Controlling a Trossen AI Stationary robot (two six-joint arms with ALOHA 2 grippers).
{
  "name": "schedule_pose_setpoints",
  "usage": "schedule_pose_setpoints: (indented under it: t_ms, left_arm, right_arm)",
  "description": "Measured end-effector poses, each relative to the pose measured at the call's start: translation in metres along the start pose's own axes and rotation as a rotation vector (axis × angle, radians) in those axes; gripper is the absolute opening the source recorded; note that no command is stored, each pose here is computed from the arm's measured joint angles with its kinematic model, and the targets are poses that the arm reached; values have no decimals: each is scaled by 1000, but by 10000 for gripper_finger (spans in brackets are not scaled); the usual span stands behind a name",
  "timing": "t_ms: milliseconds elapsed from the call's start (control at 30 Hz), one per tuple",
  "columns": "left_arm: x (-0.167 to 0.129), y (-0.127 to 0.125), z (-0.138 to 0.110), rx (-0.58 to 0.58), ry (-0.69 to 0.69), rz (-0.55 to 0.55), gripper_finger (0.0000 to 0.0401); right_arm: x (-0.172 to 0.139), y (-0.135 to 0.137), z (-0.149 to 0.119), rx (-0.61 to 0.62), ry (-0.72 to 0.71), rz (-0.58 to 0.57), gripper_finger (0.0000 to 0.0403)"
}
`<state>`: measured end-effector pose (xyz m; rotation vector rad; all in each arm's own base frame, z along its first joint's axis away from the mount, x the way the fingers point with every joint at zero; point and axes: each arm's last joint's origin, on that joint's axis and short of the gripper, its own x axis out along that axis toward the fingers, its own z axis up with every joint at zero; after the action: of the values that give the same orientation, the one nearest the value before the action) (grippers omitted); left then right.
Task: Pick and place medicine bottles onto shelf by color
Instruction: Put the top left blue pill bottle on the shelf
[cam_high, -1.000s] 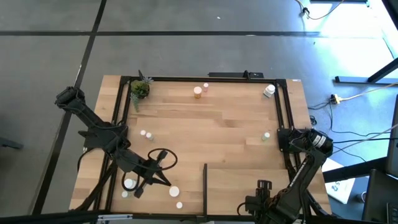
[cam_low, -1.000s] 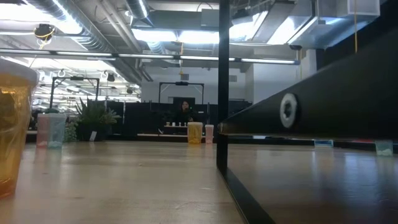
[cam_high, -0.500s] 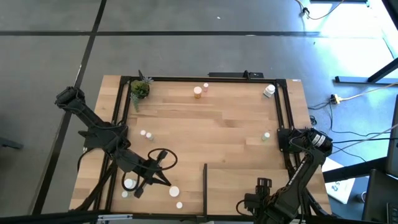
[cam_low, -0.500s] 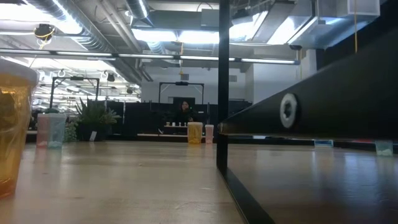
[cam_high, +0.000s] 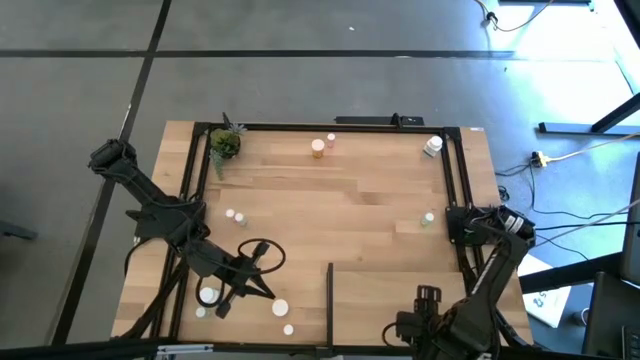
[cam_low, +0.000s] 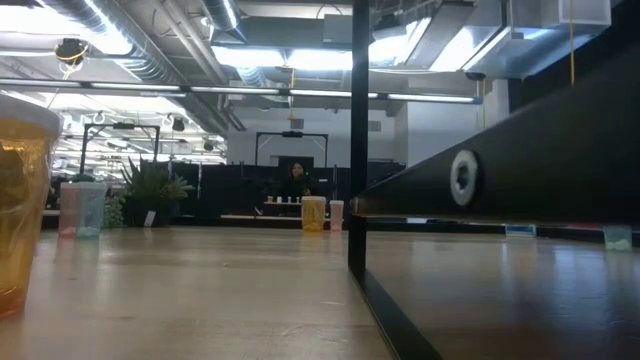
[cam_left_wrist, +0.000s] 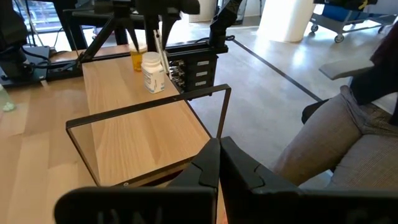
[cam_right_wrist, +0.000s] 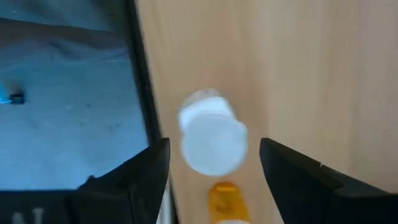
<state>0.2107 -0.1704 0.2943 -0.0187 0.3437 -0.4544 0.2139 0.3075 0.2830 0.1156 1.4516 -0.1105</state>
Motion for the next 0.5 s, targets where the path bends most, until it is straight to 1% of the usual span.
schedule_pose_setpoints:
  t_ms: [133, 333, 433, 500]
  left_arm:
    - [0, 0, 0, 0, 0, 0, 0]
    - [0, 0, -1, 1, 14, 3, 0]
    - [0, 0, -1, -6, 14, 3, 0]
    - [0, 0, -1, -35, 14, 3, 0]
  right_arm:
    - [-13, -5, 1, -5, -38, -54, 250]
    - [-27, -13, 5, -11, -168, -154, 250]
    - [-28, -19, 14, 17, -181, -170, 250]
    - [-28, -25, 24, 47, -181, -174, 250]
